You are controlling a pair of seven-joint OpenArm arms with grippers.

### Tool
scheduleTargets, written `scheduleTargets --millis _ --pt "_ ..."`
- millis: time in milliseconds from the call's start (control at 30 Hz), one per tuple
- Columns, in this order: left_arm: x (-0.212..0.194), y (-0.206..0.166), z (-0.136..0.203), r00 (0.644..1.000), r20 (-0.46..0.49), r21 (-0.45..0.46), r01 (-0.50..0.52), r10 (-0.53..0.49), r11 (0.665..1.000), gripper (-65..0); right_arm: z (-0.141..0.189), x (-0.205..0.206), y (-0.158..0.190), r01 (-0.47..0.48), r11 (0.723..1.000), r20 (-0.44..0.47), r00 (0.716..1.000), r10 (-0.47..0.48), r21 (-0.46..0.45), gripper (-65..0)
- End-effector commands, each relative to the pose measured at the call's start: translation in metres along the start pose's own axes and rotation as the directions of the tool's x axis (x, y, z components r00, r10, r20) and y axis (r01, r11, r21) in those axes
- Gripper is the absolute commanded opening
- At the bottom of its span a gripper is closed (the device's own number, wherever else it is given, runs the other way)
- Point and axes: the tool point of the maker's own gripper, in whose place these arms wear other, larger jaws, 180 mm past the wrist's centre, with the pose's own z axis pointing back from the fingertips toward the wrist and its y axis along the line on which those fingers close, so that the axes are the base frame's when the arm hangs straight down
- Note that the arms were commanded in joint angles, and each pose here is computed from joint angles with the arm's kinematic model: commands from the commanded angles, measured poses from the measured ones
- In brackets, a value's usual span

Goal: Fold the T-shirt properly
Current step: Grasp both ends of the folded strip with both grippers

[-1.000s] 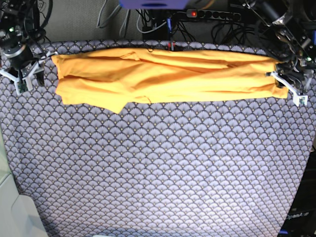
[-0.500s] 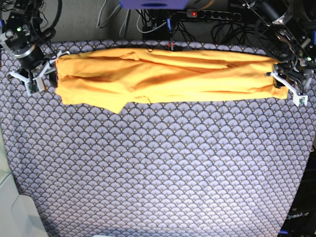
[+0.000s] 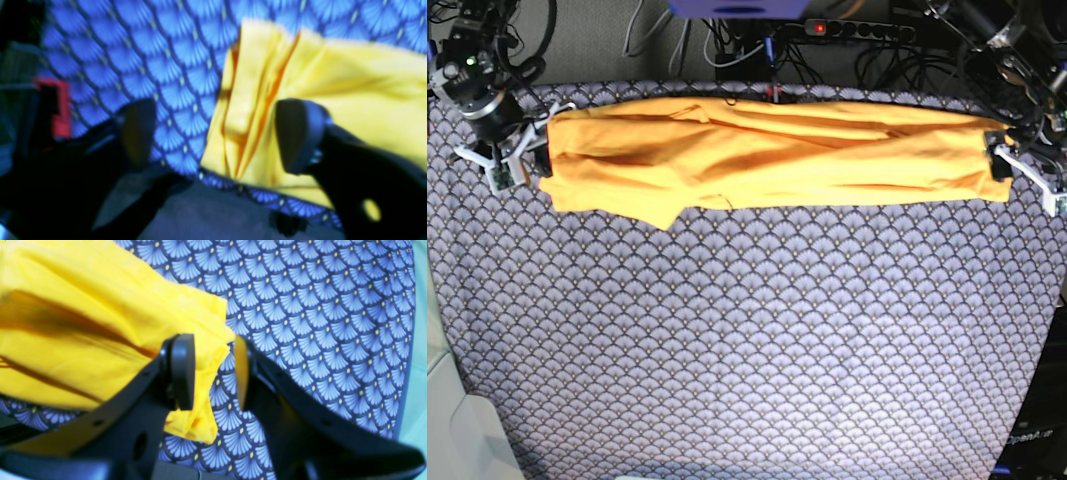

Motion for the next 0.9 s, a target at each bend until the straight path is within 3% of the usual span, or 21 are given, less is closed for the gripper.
scheduleTargets --millis 0,700,767,867 --pt "0.012 0.006 0.004 0.999 0.037 0.014 0.007 -0.008 1.000 -3.9 0.002 0.011 -0.005 -0.008 1.000 0.039 0.999 0.009 -0.011 -44.0" --pt "-0.015 -0.014 -0.031 0.997 -0.042 -0.086 -0.071 0.068 0.994 -3.5 0.003 0.010 -0.007 -0.009 1.000 0.036 0.999 0.009 -0.016 -44.0" --pt "-0.015 -0.015 -0.031 0.997 -0.041 -0.088 -0.071 0.067 0.994 -9.8 0.003 0.010 -0.007 -0.009 1.000 0.036 0.999 0.009 -0.016 -44.0" --pt "-0.015 -0.016 -0.031 0.997 -0.039 -0.091 -0.073 0.069 0.993 -27.6 0.003 0.010 -0.007 -0.009 1.000 0.036 0.999 0.009 -0.016 -44.0"
